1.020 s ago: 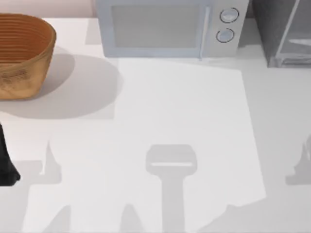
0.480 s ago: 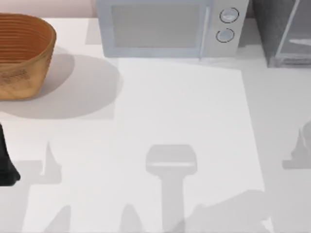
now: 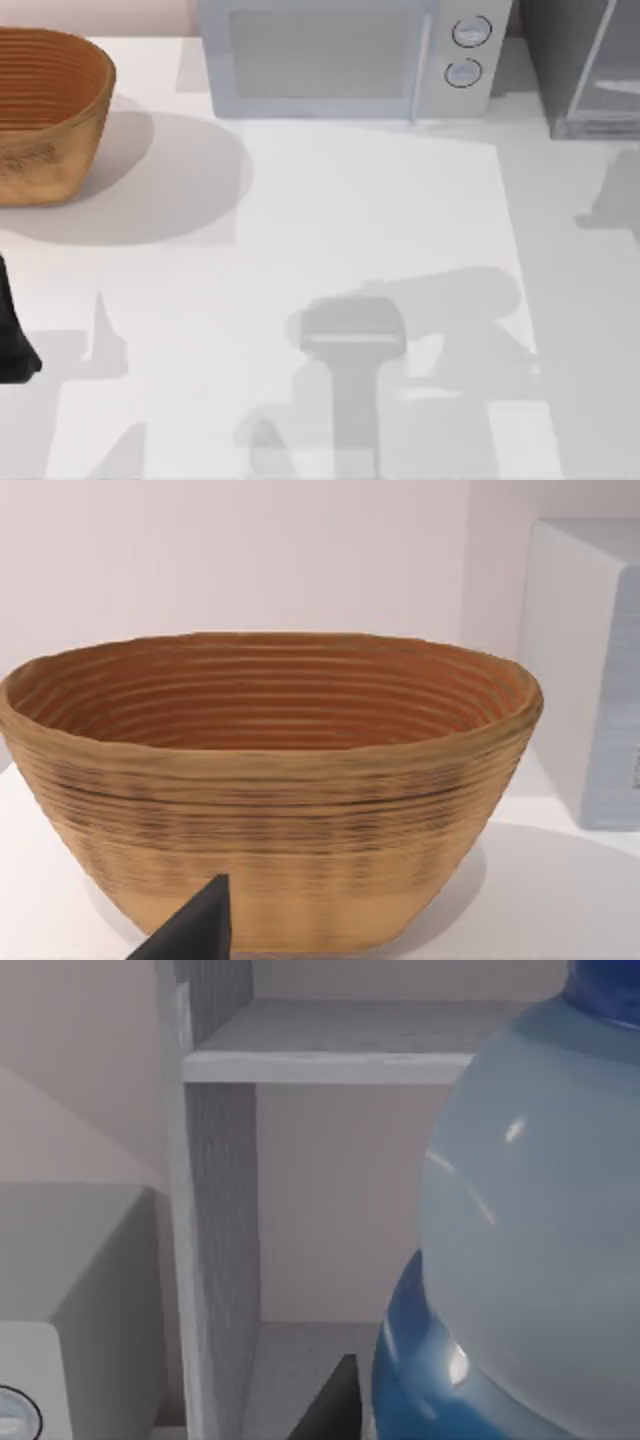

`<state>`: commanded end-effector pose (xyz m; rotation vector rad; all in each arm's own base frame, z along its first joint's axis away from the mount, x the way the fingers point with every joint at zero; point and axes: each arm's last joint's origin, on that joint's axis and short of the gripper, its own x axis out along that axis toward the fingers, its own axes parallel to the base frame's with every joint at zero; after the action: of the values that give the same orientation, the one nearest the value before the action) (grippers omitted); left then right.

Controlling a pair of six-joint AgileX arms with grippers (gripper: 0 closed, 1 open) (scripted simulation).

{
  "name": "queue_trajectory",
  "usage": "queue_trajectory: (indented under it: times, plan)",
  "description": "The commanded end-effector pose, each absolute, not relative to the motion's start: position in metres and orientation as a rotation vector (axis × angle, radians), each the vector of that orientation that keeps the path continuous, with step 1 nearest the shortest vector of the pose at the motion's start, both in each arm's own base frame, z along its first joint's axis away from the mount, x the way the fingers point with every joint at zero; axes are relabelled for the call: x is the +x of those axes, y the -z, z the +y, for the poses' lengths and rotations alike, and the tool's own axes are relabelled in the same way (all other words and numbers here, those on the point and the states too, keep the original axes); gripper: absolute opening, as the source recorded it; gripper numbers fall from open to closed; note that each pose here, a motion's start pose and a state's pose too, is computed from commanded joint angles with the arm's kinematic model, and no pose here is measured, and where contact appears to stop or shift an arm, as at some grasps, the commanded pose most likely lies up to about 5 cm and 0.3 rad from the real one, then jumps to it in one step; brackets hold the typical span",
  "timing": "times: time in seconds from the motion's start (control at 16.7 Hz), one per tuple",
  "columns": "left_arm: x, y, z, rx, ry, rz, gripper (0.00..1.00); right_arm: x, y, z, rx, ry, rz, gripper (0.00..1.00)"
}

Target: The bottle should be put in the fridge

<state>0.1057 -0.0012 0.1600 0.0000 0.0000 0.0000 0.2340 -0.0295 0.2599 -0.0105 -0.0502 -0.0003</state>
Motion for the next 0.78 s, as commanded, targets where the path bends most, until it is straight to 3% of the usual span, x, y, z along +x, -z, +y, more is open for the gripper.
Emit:
queue_trajectory:
  times: [0.36,0.78]
  plan:
    - [0.106,-0.16,-0.001,0.0,0.0,0.0,1.0,0.352,-0.195,-0.072,0.002,-0.002,0.027,0.01]
    - [0.106,-0.16,-0.001,0.0,0.0,0.0,1.0,0.404,-0.132,-0.103,0.001,-0.006,0.003,0.01]
